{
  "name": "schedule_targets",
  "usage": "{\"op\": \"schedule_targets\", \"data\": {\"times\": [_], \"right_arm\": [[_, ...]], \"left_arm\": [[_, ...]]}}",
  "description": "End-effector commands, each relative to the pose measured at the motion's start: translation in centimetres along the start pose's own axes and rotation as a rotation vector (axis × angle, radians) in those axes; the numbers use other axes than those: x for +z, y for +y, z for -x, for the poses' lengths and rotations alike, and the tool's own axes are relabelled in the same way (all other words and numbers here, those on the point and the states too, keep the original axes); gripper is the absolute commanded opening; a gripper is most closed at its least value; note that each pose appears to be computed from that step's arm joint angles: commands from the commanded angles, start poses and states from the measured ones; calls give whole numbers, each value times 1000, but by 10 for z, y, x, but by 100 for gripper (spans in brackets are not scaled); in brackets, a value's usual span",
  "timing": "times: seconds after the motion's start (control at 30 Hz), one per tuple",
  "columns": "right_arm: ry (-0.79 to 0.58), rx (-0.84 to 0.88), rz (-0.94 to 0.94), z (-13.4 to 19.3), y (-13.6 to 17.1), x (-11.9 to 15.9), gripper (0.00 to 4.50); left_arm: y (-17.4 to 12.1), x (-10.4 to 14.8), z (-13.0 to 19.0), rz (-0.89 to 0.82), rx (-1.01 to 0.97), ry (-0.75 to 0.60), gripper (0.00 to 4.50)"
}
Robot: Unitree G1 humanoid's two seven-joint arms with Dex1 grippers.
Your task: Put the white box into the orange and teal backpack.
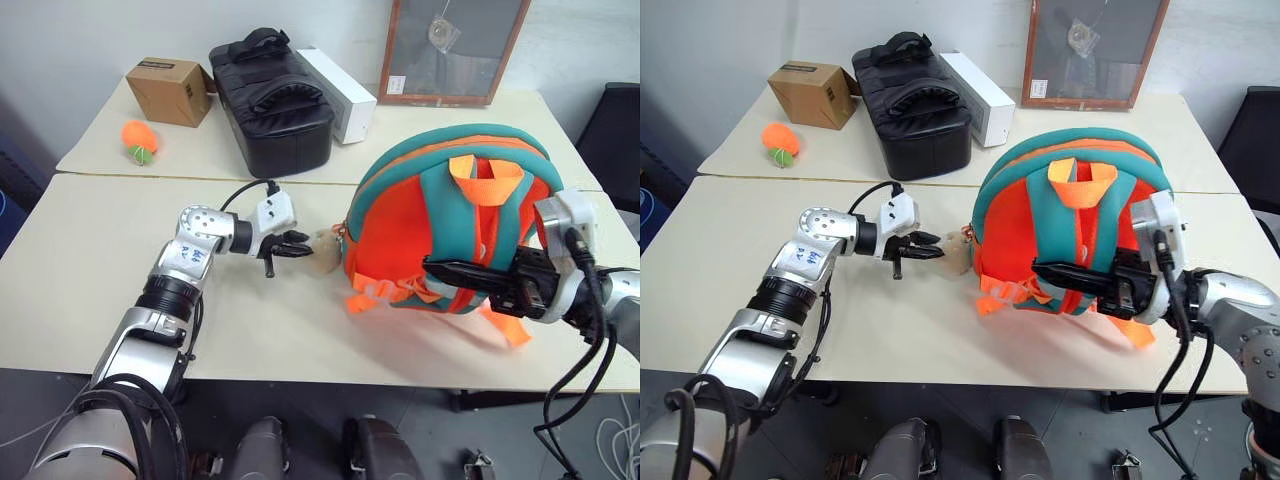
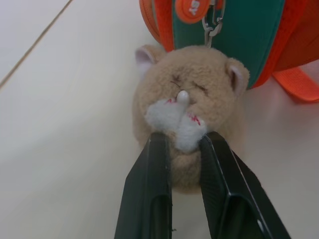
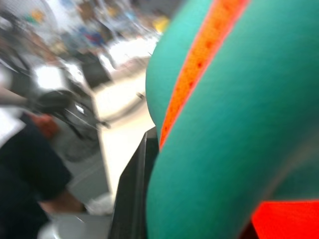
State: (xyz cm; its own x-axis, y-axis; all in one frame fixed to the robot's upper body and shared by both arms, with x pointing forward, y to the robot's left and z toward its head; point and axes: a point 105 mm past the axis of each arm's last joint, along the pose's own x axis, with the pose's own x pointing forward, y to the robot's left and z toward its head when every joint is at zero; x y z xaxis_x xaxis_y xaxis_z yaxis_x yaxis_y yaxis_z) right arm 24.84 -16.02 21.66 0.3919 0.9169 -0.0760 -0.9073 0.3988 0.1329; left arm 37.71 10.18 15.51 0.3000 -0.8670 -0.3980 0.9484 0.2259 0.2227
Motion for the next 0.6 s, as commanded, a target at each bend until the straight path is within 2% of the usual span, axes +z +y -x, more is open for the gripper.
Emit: {"op": "schedule_targets", "data": {"times": [0.03, 0.13, 0.3, 0.37, 0.43, 0.53, 0.6], "right_arm": [[39, -104, 64, 19, -17, 1, 152], [100, -206, 100, 54, -35, 7, 258], [141, -255, 118, 104, -42, 29, 438], [126, -289, 122, 133, -44, 54, 450], [122, -307, 135, 148, -44, 70, 450], [123, -337, 180, 157, -49, 78, 450], [106, -333, 175, 157, -52, 78, 450]], "left_arm": [[-16, 18, 42, 74, -58, -87, 141], [-24, 20, 96, 87, 0, -84, 241], [-38, 39, 153, 137, 77, -113, 409], [-50, 67, 192, 175, 99, -181, 447], [-63, 87, 214, 166, 119, -218, 447], [-64, 98, 226, 155, 200, -265, 447], [-64, 96, 224, 151, 230, -262, 447]]}}
